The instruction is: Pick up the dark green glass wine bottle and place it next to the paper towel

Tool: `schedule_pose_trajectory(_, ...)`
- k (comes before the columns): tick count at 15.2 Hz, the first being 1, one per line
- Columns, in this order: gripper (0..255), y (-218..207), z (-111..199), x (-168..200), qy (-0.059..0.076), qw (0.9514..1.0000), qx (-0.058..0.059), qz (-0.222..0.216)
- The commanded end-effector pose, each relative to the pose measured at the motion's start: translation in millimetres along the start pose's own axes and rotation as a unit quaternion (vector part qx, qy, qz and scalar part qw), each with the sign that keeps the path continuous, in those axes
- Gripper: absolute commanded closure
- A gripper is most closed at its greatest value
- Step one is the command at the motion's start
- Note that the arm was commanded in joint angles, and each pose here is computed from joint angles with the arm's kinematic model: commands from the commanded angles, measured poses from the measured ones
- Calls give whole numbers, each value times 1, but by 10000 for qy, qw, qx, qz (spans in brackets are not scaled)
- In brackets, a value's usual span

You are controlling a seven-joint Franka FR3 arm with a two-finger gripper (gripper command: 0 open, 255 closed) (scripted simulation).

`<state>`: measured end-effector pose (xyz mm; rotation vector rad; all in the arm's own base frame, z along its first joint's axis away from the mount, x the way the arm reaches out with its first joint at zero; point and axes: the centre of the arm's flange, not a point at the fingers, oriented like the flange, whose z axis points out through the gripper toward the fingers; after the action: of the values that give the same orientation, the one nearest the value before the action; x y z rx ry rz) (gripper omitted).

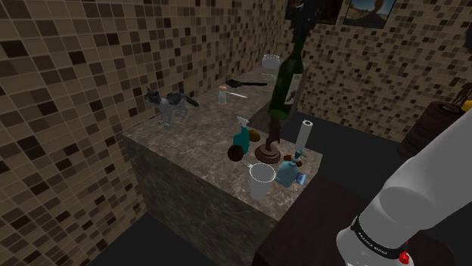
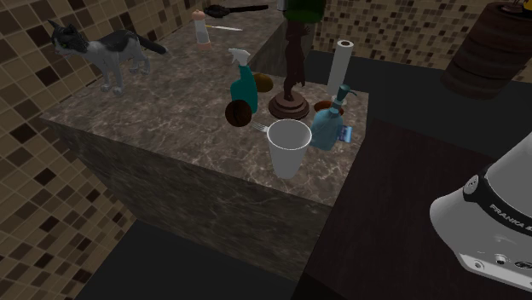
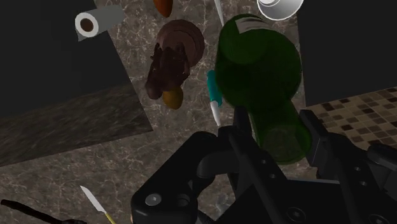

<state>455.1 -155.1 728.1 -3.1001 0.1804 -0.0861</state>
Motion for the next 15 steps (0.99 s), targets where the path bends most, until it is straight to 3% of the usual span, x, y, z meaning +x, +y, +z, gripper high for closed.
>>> schedule_pose_trajectory(1,255,26,0,-11,3,10000,2,-7)
schedule_pose_trajectory(15,255,192,-11,-92,3,10000,2,-7)
